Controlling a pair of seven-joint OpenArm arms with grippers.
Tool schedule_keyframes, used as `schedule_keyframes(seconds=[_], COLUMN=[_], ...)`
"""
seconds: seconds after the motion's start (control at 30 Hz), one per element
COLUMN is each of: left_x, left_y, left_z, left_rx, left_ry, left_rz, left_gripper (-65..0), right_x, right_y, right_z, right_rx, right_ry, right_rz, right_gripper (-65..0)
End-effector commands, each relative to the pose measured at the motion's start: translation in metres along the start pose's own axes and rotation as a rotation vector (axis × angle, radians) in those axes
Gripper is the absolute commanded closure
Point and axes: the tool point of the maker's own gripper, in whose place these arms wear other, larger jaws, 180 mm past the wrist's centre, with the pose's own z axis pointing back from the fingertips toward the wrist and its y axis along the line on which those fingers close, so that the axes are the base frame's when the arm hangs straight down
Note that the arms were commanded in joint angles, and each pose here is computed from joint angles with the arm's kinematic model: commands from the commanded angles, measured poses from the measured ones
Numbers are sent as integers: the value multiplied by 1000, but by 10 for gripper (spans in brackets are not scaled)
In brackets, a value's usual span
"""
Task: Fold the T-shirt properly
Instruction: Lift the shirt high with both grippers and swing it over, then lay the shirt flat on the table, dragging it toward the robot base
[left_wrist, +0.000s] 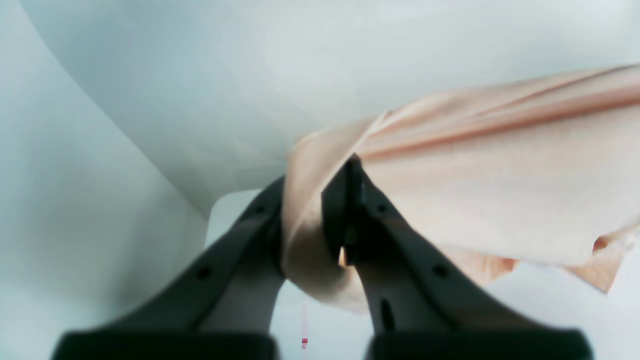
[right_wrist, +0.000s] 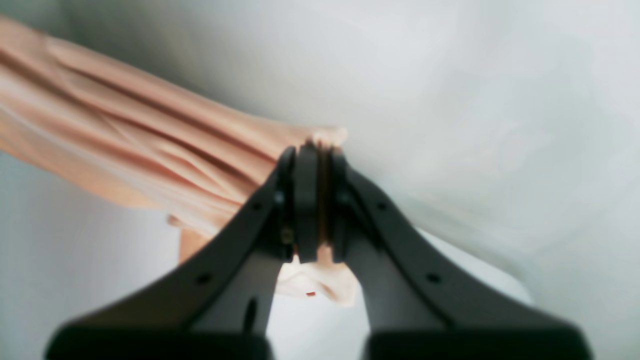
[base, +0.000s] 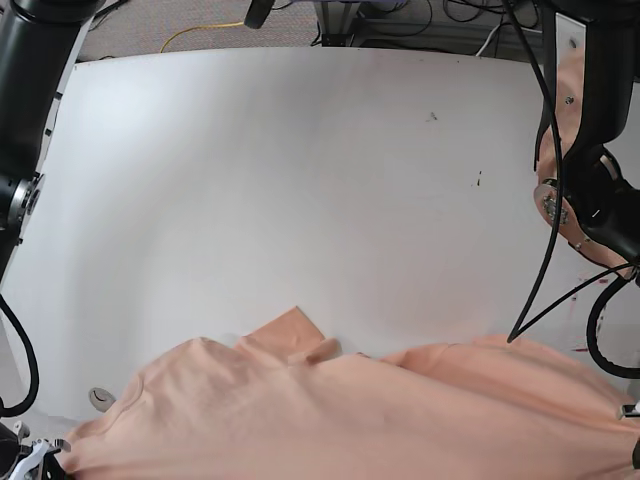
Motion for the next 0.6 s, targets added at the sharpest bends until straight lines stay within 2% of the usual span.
schedule_keyframes(seconds=[0.0, 0.27, 0.57], left_x=[-6, -96, -175], left_y=[9, -11, -42], left_z=[5, 0, 32], left_rx=[36, -10, -69], left_ry=[16, 210, 341], left_rz=[-7, 3, -36], left_gripper=[0, 0, 0], right_x=[4, -88, -190], right_y=[-13, 1, 38], right_z=[14, 22, 39], right_rx=[-39, -32, -4], right_ry=[-22, 54, 165], right_rz=[-9, -101, -224], right_gripper=[0, 0, 0])
